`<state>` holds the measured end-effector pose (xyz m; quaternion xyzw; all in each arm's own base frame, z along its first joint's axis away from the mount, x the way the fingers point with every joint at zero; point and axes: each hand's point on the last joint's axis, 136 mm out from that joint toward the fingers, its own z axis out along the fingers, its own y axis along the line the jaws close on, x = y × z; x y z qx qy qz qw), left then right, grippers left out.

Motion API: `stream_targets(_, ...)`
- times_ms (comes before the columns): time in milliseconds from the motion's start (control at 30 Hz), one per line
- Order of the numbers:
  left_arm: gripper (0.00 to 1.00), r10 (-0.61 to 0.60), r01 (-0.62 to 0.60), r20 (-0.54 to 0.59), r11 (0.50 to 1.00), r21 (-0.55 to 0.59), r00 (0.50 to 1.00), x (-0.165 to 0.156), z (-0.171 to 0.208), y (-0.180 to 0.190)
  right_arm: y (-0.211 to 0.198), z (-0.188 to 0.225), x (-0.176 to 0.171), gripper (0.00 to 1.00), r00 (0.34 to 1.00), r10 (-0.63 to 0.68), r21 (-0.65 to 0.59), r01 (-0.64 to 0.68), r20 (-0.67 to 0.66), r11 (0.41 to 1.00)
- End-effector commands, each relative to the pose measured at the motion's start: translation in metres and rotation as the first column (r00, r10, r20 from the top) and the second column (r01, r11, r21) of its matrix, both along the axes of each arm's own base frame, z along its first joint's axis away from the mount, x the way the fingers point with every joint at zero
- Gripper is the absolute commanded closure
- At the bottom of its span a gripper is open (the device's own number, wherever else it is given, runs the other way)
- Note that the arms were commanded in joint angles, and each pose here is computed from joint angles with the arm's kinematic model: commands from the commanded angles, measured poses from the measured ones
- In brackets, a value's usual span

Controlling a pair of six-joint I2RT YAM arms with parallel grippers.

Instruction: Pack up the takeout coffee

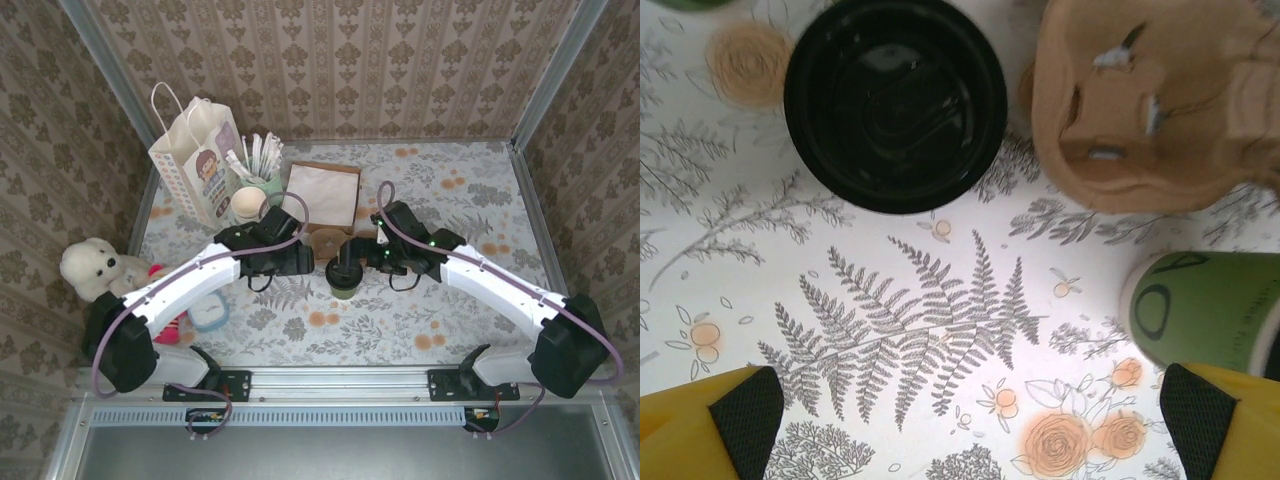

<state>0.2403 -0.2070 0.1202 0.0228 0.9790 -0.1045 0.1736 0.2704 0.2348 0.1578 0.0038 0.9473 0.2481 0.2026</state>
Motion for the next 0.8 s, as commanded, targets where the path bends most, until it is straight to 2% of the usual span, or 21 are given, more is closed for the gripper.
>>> stream_targets(0, 0.0, 0.018, -0.015, -0.087, 1.0, 0.027, 0.996, -0.009, -0.012, 0.001, -0.009, -0.009, -0.007, 0.0, 0.999, 0.012, -0.157, -0.017, -0.034, 0.987)
stream_targets(467, 0.0, -0.007, 0.0, -0.178, 0.999, -0.042, 0.984, -0.009, -0.036, -0.013, 0.028, -0.025, -0.013, 0.0, 0.989, 0.115, -0.249, -0.135, -0.092, 0.959)
stream_targets(767, 0.0, -0.025, 0.013, -0.201, 0.998, -0.061, 0.979, -0.009, -0.042, -0.018, 0.02, -0.039, -0.009, 0.03, 0.992, 0.061, -0.317, -0.095, -0.114, 0.944)
